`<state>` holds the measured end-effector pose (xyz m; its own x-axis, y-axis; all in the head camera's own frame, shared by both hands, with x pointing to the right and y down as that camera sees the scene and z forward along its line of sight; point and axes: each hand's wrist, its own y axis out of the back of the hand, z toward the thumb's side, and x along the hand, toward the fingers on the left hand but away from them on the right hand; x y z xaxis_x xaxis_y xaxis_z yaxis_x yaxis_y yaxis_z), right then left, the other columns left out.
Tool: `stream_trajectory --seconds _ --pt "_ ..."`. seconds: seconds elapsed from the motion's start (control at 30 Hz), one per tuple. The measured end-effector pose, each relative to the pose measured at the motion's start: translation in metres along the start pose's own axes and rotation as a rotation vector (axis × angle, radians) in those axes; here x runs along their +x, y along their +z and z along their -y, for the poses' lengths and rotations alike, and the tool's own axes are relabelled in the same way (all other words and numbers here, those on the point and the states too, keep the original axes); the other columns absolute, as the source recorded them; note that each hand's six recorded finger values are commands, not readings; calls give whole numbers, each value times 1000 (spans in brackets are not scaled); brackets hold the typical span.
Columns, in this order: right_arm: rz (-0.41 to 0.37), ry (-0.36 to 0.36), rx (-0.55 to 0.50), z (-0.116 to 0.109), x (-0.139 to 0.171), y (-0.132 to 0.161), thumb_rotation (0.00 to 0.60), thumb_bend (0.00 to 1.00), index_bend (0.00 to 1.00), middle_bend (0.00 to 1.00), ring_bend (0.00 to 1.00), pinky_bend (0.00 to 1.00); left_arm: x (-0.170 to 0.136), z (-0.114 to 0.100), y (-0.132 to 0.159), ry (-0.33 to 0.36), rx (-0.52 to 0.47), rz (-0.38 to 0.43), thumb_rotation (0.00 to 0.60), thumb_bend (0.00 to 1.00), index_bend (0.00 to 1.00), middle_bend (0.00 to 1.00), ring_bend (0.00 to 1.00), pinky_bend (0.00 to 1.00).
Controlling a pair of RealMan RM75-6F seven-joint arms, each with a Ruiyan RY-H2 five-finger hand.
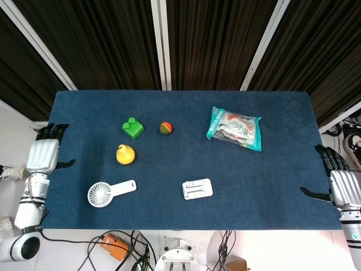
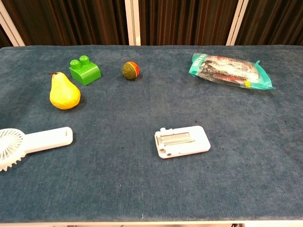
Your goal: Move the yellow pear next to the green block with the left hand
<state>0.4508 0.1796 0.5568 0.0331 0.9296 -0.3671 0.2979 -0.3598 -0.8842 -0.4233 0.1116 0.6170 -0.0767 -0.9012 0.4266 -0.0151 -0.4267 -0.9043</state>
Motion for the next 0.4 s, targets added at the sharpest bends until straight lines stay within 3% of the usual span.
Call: stream_trajectory --seconds 0.2,0.4 --pt "-23 1 3 3 0 9 600 135 112 129 4 144 -50 4 -41 50 -32 -69 600 0 102 94 36 76" --pt "-42 17 13 8 -3 18 600 135 112 129 4 144 -99 5 -55 94 -24 -73 600 0 102 94 36 75"
